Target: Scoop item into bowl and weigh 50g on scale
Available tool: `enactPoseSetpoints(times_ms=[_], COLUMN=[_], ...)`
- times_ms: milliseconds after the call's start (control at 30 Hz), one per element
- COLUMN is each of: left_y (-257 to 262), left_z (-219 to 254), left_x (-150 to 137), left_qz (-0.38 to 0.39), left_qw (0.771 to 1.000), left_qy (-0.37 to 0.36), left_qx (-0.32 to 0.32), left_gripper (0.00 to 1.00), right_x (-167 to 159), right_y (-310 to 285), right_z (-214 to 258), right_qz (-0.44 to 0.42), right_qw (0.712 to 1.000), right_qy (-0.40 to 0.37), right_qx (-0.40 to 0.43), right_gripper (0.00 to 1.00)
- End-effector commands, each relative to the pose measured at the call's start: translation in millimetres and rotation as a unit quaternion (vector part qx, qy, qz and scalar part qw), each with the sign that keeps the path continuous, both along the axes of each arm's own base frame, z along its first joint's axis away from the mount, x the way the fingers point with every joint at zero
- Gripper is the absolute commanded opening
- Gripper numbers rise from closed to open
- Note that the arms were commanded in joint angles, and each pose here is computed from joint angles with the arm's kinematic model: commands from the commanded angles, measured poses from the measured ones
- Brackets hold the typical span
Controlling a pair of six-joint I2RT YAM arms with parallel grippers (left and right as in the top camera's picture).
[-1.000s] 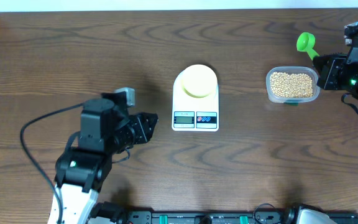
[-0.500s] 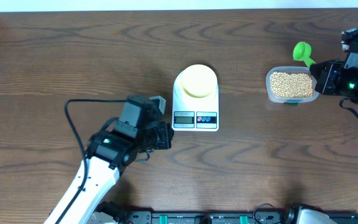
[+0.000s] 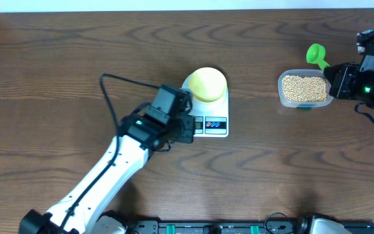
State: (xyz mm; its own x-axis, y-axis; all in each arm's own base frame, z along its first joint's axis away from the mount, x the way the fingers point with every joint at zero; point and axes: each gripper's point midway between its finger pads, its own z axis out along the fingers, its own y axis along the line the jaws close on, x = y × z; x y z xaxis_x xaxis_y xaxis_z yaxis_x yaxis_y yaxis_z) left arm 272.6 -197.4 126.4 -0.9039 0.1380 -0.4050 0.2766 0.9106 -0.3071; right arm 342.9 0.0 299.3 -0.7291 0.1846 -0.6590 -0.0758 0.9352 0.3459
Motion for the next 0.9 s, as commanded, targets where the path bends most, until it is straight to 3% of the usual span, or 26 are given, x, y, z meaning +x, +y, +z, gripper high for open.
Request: enactPoseSetpoints(times_ms=[0, 200, 867], left_y=[-8, -22, -51], left_z=[-7, -33, -72], left_x=[0, -1, 37], left_qz=[-0.049, -0.068, -0.066], left_qw=[0.997, 0.993, 0.991], left_qy=[-0.024, -0.028, -0.068], left_qx=[0.045, 0.096, 0.095], left_gripper=[0.07, 0.07, 0.07], right_x=[1, 0, 0], right_y=[0, 0, -1], right_z=[-1, -2, -2], right_qz=[-0.004, -0.004, -0.005], right_qw=[1.000, 1.000, 1.000], right_qy=[0.002, 0.005, 0.003], right_qx=[0.005, 0.005, 0.003], right_gripper=[0.01, 0.02, 0.02])
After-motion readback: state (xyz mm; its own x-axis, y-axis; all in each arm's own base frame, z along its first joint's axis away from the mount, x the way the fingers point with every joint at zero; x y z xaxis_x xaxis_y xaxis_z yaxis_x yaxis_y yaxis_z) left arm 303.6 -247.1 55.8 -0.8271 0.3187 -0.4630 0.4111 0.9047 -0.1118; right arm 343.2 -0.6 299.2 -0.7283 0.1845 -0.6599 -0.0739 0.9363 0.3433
